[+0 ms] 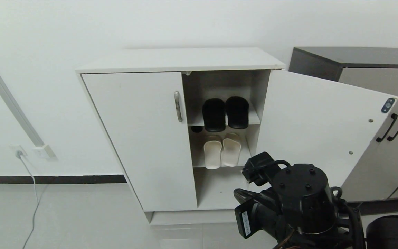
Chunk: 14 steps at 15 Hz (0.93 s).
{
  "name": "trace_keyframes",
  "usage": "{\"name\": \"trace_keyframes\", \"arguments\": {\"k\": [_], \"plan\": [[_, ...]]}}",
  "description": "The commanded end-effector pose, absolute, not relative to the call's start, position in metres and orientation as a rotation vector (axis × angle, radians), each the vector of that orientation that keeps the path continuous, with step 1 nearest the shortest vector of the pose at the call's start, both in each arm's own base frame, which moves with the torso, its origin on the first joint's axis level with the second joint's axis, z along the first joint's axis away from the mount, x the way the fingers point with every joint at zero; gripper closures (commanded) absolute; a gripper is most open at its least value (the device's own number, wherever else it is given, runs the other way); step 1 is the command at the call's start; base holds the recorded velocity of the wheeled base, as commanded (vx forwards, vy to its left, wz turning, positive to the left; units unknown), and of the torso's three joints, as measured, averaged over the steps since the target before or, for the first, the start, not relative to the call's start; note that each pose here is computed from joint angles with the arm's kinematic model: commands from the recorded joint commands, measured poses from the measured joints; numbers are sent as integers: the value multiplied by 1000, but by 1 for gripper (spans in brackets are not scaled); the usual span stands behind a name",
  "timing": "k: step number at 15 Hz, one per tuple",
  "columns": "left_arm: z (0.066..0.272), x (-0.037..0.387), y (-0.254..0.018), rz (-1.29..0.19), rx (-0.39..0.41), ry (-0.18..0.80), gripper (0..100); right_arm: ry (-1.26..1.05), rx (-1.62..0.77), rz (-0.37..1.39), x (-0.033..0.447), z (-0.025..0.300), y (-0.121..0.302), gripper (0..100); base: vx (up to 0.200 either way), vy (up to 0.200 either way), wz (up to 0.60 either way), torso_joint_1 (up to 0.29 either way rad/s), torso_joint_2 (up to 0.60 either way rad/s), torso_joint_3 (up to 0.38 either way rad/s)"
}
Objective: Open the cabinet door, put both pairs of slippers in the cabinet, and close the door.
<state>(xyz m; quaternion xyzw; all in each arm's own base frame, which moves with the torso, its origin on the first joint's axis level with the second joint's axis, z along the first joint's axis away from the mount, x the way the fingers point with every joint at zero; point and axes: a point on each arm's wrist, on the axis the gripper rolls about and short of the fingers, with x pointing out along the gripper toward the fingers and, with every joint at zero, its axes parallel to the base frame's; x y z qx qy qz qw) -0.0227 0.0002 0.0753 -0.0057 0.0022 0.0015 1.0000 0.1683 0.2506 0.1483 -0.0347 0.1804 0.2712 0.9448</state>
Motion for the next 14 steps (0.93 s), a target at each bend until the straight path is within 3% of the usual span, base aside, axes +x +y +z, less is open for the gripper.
{"name": "trace_keyframes", "arguments": {"k": [1, 14], "plan": [[75, -23, 0, 3, -12, 6, 100, 364, -71, 554, 168, 148, 251, 100, 0, 0, 0, 100, -456, -359], [75, -23, 0, 6, -12, 6, 100, 336, -76, 562, 166, 148, 250, 100, 0, 0, 0, 154, -481, -325]]}}
